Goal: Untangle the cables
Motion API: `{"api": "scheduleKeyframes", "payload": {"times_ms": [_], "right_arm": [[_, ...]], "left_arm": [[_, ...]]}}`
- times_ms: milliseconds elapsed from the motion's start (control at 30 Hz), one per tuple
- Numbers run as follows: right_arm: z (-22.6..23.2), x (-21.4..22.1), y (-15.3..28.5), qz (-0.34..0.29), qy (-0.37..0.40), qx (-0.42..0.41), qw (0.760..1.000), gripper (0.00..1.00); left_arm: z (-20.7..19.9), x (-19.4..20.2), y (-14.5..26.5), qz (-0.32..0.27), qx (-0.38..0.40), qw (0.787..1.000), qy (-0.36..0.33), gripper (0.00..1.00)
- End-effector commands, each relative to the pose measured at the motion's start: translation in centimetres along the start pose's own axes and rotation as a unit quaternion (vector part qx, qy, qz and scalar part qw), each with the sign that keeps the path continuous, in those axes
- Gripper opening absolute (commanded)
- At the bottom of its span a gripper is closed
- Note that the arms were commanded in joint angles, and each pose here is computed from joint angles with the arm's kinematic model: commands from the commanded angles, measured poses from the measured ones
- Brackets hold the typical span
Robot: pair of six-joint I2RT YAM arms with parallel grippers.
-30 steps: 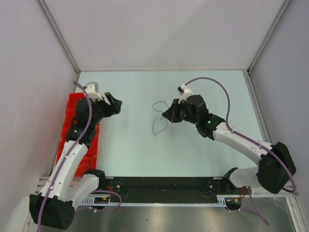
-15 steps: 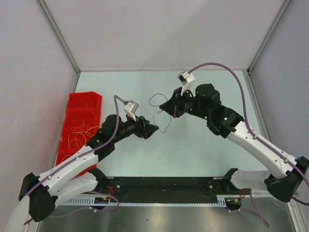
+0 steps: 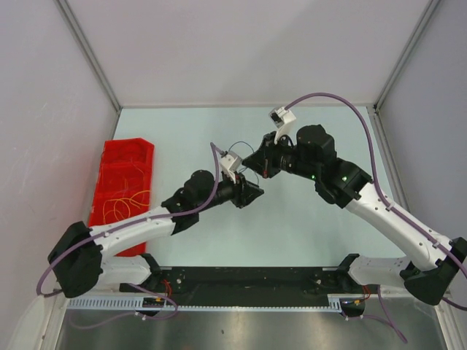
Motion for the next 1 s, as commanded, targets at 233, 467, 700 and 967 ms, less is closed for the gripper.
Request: {"api": "scheduleKeyframes", "payload": {"times_ms": [233, 467, 700, 967], "right_arm": [[0.0, -2.2, 2.5, -0.037, 0.021, 0.042, 0.998, 0.00], [-4.3, -2.0, 2.5, -0.050, -0.004, 0.175, 0.983, 0.02], [-6.5, 0.9, 0.3, 0.008, -0.022, 0.220, 0.975, 0.92], [-7.7, 4.1, -0.4, 0.041, -0.028, 0.262, 0.964, 0.96]], "left_arm": [[-2.0, -3.7, -1.9, -0.034, -0.020, 0.999, -0.022, 0.00], [-2.3, -4.9, 1.6, -0.039, -0.045, 0.998, -0.025, 0.01], [0.5, -10.0, 8.8, -0.070, -0.214, 0.973, -0.048, 0.00], [6.0, -14.4, 19.3, -0.107, -0.437, 0.893, -0.016, 0.00]]}}
Point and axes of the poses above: each gripper's point midway between its finger pads, its own y axis back along the fingers, its own z axis along the line the jaws close on, x = y × z, the point moved 4 cm from there along y, back along the fingers, and after that the axes turned 1 degree about -y, right-handed, at the moved point
